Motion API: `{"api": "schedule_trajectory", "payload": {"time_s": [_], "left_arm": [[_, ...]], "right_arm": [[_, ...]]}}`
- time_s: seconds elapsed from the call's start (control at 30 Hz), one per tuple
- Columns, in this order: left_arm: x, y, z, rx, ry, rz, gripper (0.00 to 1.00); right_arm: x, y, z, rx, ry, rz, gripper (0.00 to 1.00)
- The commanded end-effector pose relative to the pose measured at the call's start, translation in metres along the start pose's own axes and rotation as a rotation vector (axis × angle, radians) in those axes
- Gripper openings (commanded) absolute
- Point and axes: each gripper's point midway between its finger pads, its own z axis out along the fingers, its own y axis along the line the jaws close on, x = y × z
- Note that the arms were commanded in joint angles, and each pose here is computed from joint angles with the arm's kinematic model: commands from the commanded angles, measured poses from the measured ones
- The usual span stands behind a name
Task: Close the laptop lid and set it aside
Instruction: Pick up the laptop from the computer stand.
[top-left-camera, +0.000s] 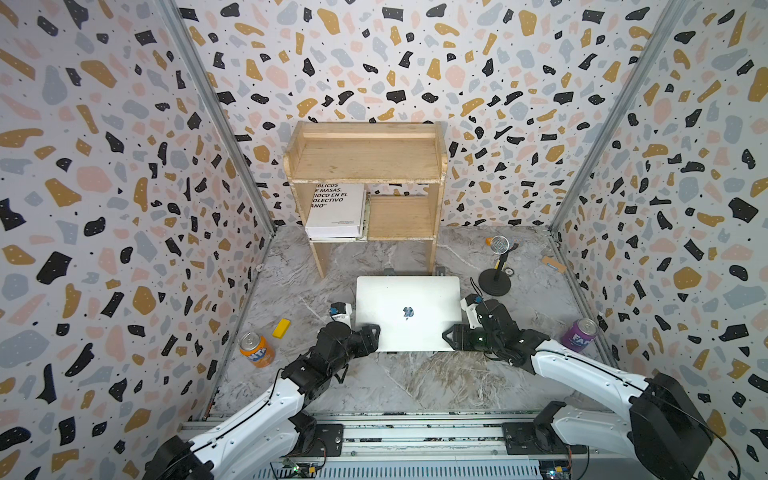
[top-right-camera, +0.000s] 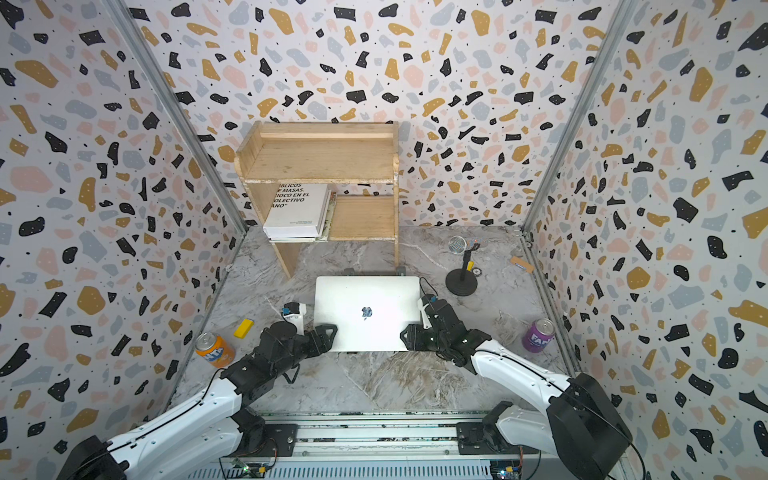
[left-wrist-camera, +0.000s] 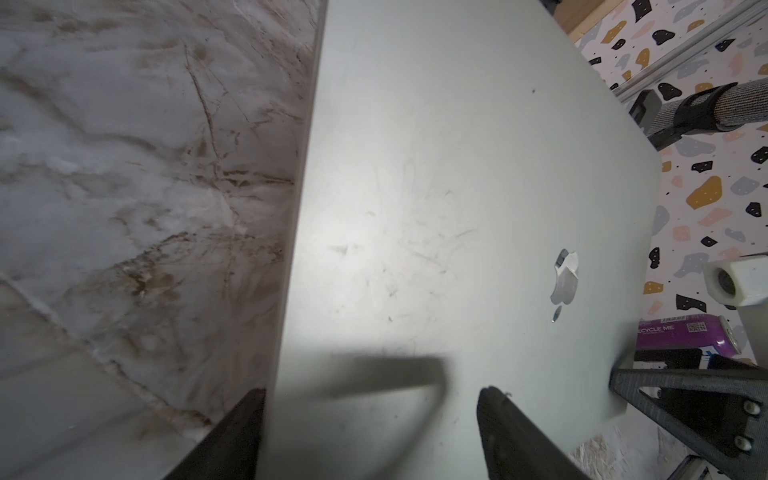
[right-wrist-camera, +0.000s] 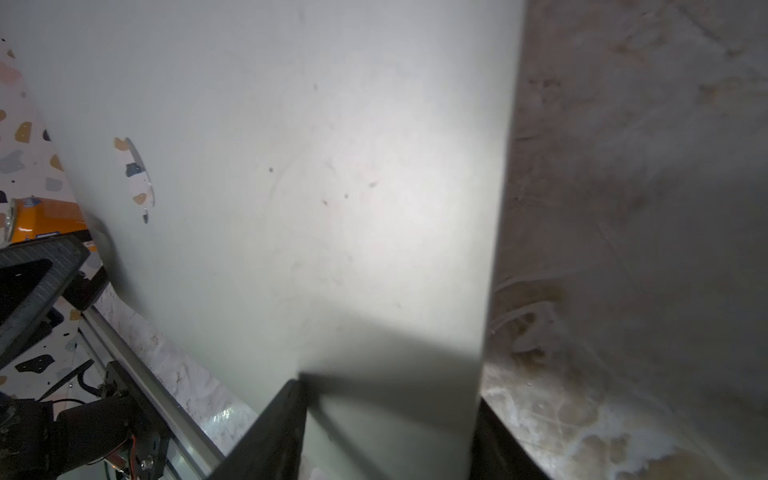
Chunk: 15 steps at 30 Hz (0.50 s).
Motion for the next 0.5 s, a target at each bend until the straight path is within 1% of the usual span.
{"api": "schedule_trajectory", "payload": {"time_s": [0.0, 0.3, 0.47], "left_arm": [[-0.031, -0.062, -0.017, 0.245, -0.076, -0.018, 0.76], [-0.041, -0.07, -0.03, 0.271, -0.098, -0.027, 0.72], [-0.05, -0.079, -0.041, 0.296, -0.123, -0.031, 0.71]], "right_arm": [[-0.026, 0.053, -0.019, -0.177, -0.089, -0.043, 0.52], [-0.027, 0.067, -0.03, -0.237, -0.099, -0.032, 0.44], [-0.028, 0.07, -0.034, -0.261, -0.11, -0.019, 0.42]]}}
